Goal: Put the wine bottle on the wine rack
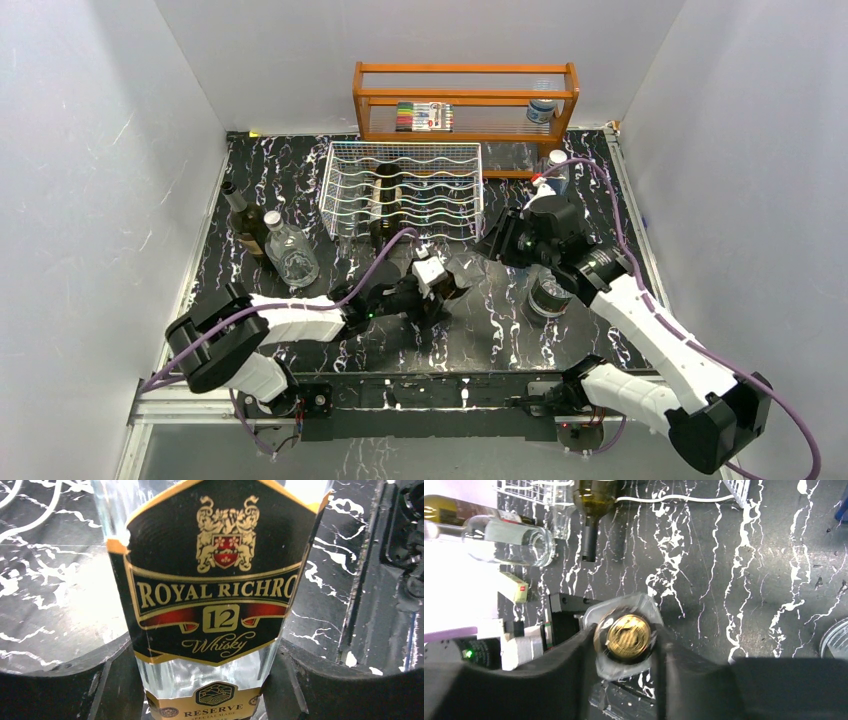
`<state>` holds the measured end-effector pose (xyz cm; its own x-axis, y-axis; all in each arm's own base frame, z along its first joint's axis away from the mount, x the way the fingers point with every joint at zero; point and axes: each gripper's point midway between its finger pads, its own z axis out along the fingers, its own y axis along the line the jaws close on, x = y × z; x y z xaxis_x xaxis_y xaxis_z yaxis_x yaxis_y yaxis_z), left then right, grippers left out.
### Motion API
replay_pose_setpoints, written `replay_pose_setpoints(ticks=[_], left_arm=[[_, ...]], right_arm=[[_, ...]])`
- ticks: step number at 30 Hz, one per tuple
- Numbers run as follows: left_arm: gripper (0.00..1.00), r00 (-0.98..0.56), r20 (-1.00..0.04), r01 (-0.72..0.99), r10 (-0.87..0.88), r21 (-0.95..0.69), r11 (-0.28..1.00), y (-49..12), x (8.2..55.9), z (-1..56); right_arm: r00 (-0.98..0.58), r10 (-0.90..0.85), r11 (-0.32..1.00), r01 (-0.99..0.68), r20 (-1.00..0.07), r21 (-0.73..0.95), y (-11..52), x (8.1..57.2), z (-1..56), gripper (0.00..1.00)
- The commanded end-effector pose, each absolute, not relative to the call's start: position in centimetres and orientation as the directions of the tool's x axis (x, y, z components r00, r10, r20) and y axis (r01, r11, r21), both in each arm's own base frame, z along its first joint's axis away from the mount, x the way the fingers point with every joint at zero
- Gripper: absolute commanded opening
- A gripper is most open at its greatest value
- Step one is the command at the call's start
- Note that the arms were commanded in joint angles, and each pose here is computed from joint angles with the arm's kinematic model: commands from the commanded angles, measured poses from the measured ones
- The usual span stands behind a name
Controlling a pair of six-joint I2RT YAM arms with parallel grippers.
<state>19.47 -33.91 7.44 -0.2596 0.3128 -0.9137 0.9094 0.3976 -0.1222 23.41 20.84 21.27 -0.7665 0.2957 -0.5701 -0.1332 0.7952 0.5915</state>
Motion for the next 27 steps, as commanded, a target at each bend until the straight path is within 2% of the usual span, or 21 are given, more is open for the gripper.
replay_pose_setpoints(ticks=[1, 2, 7, 15, 23, 27], left_arm=[[0.0, -0.056, -0.969, 0.892, 0.242, 0.06, 0.448, -33.7, 22.3, 14.0], [0.0, -0.019, -0.97, 0.888, 0.242, 0.095, 0.449, -33.4, 22.5, 14.9], [0.0, 0.2, -0.934, 0.87, 0.296, 0.308, 0.384, -32.8, 22.7, 19.7], [0.0, 0.447, -0.774, 0.733, 0.448, 0.604, 0.314, -31.0, 24.5, 24.7], [0.0, 0.636, -0.536, 0.47, 0.555, 0.84, 0.272, -29.3, 26.7, 27.3], [0.0, 0.705, -0.432, 0.361, 0.562, 0.901, 0.24, -29.1, 26.8, 28.5]], right_arm=[[-0.657, 0.296, 0.764, -0.273, -0.694, 0.584, 20.1, 22.8, 26.3, 0.6], [-0.634, 0.289, 0.773, -0.288, -0.717, 0.566, 19.7, 22.7, 26.9, 0.64], [-0.534, 0.257, 0.804, -0.345, -0.806, 0.485, 17.7, 22.1, 30.7, 0.68], [-0.5, 0.102, 0.815, -0.453, -0.86, 0.36, 17.5, 21.5, 34.5, 0.71], [-0.5, -0.057, 0.793, -0.548, -0.864, 0.265, 18.5, 21.8, 32.9, 0.75], [-0.526, -0.136, 0.723, -0.633, -0.84, 0.279, 20.2, 21.1, 31.1, 0.8]])
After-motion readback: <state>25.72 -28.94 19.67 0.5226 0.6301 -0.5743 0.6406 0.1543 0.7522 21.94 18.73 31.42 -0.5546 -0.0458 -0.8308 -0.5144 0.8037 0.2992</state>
